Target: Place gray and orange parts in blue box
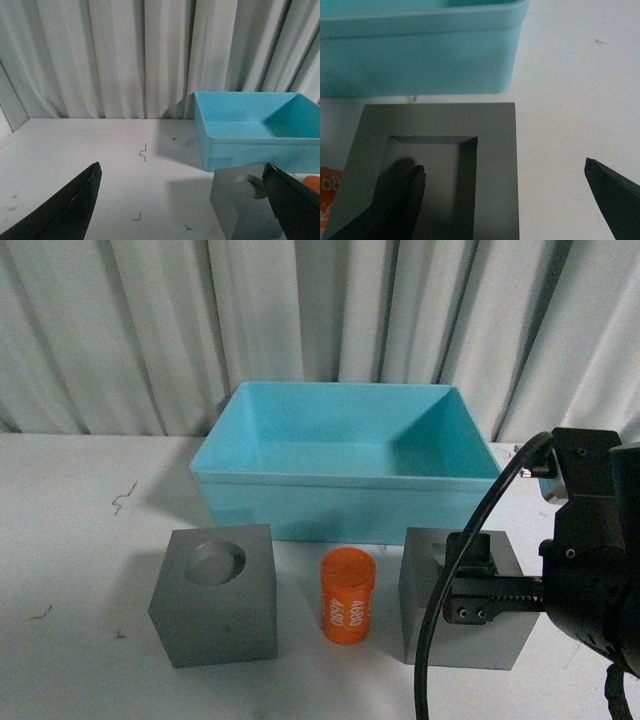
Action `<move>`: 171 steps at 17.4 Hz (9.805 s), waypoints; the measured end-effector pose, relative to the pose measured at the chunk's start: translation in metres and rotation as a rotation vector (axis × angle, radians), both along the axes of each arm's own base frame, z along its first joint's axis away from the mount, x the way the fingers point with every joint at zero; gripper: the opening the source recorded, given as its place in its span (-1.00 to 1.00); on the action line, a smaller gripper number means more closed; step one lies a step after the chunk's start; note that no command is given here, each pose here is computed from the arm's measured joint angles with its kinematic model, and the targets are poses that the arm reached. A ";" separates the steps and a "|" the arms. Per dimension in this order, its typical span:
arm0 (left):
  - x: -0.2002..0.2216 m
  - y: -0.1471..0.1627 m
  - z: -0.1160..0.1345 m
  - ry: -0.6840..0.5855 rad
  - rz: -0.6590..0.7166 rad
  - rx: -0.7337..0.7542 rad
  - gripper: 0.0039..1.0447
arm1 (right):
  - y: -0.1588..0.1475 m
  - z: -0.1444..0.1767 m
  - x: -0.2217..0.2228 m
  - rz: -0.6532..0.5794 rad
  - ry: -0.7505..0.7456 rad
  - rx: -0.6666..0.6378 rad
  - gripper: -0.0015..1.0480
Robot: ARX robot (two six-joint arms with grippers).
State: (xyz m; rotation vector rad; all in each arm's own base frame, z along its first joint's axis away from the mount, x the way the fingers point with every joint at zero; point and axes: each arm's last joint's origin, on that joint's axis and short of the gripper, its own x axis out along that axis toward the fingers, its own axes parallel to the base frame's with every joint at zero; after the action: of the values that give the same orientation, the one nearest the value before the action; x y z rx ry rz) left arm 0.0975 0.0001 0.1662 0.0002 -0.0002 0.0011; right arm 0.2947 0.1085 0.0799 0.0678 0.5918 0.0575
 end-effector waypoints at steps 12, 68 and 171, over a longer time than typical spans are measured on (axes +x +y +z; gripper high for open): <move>0.000 0.000 0.000 0.000 0.000 0.000 0.88 | -0.032 0.061 -0.029 -0.076 -0.077 0.054 -0.65; 0.000 0.000 0.000 0.000 0.000 0.000 0.88 | -0.108 0.091 -0.178 -0.072 -0.604 -0.062 -0.96; 0.389 -0.120 -0.013 0.544 -0.106 0.219 -0.62 | -0.109 0.087 -0.198 -0.060 -0.596 -0.062 0.87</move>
State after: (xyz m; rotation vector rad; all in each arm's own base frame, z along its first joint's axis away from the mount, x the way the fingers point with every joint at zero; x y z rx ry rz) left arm 0.4862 -0.1194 0.1530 0.2197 0.5435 -0.1048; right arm 0.0972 0.0000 0.1670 0.0055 -0.0048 -0.0004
